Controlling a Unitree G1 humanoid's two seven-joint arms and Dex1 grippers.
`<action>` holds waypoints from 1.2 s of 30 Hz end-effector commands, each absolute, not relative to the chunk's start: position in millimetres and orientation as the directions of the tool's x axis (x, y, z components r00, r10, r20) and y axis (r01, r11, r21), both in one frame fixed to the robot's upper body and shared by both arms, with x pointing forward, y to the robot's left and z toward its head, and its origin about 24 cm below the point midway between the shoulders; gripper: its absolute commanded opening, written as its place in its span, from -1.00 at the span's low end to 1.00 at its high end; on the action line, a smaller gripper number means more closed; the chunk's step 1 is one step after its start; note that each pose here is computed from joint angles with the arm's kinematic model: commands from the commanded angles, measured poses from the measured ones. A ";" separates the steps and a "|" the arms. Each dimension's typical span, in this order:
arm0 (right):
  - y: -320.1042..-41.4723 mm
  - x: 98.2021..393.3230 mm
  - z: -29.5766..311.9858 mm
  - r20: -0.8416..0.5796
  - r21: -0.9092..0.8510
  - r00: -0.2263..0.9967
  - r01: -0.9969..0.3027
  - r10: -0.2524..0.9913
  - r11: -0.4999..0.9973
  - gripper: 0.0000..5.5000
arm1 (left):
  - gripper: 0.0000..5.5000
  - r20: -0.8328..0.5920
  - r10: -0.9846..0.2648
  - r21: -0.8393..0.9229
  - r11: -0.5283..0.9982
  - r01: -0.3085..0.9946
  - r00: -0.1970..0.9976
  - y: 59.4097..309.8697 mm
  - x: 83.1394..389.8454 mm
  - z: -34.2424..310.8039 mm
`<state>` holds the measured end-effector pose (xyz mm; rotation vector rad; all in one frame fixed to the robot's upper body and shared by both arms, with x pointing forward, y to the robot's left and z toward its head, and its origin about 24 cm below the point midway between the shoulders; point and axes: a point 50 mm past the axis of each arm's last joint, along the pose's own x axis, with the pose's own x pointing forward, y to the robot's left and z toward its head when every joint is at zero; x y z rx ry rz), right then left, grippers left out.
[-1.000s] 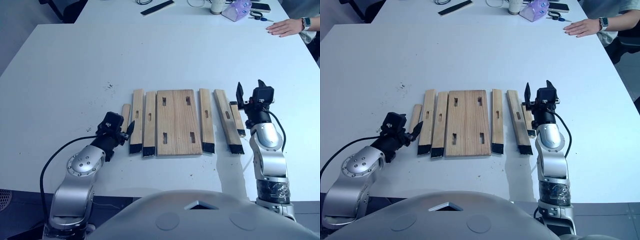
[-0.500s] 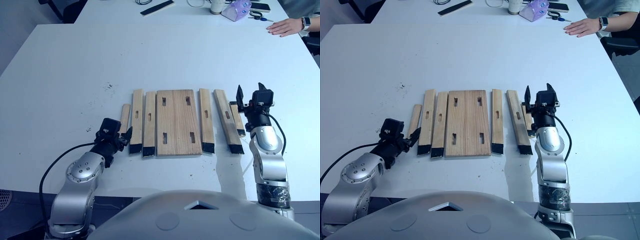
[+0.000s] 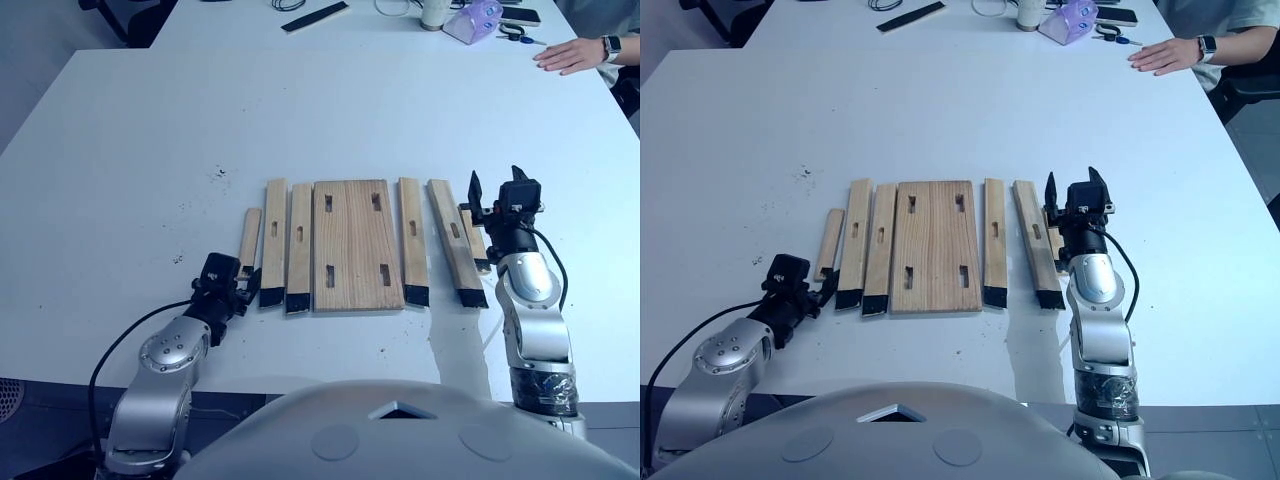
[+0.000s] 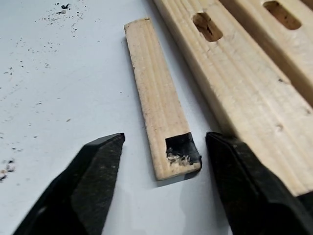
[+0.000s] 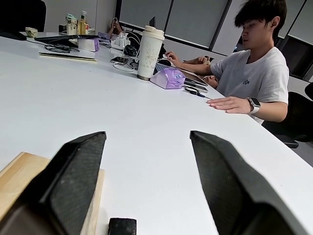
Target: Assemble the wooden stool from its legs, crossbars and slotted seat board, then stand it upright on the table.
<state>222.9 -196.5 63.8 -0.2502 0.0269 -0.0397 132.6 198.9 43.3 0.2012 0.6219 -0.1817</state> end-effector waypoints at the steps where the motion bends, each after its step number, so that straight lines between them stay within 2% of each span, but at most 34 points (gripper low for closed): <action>1: -196.7 223.5 65.0 -0.021 -0.270 0.999 0.024 -0.031 0.962 0.16 | -0.16 -0.704 -0.009 0.122 0.984 0.134 0.710 216.6 120.2 12.3; 8: -197.4 226.7 67.9 -0.016 -0.282 1.000 0.014 -0.019 0.959 0.16 | -0.50 -0.653 0.017 0.148 0.983 0.106 0.757 222.0 135.1 16.1; 12: -198.7 229.5 69.8 -0.011 -0.287 1.000 0.011 -0.014 0.958 0.16 | -0.52 -0.583 0.012 0.141 0.986 0.087 0.813 222.8 153.4 23.7; 16: -202.8 236.4 81.6 0.024 -0.281 1.000 0.016 -0.009 0.960 0.16 | -0.52 -0.249 -0.116 0.173 0.972 0.162 0.962 212.5 204.7 78.1; 18: -205.7 238.6 89.7 0.044 -0.270 0.999 0.013 -0.001 0.963 0.16 | -0.52 -0.107 -0.197 0.191 0.958 0.215 0.974 207.6 220.7 104.9; 19: -205.9 240.3 98.3 0.061 -0.239 0.997 -0.030 0.046 0.971 0.16 | -0.52 -0.014 -0.280 0.228 0.934 0.276 0.960 201.2 228.1 126.5; 21: -201.7 243.3 119.6 0.095 -0.143 0.974 -0.189 0.203 0.972 0.16 | -0.52 0.126 -0.476 0.270 0.861 0.432 0.870 184.5 230.6 162.6; 23: -190.7 241.2 145.4 0.146 0.013 0.895 -0.428 0.421 0.904 0.16 | -0.52 0.195 -0.641 0.177 0.768 0.616 0.743 169.2 222.7 180.8; 25: -177.3 229.4 173.3 0.223 0.147 0.705 -0.707 0.673 0.692 0.16 | -0.52 0.254 -0.780 0.000 0.592 0.806 0.572 156.4 209.1 187.4; 27: -170.6 215.4 192.1 0.264 0.179 0.479 -0.877 0.837 0.446 0.16 | -0.52 0.303 -0.863 -0.115 0.388 0.914 0.404 149.4 196.8 190.4; 30: -168.8 204.8 202.0 0.234 0.187 0.255 -0.959 0.938 0.214 0.16 | -0.52 0.320 -0.906 -0.148 0.242 0.959 0.278 144.9 193.3 192.2; 33: -167.4 205.9 212.3 0.225 0.225 0.141 -0.970 0.964 0.090 0.16 | -0.52 0.344 -0.926 -0.155 0.106 0.982 0.155 140.7 188.1 199.2; 36: -161.5 204.3 223.1 0.221 0.226 0.044 -0.974 0.974 -0.008 0.16 | -0.52 0.312 -0.945 -0.158 0.047 0.986 0.095 137.7 185.9 197.8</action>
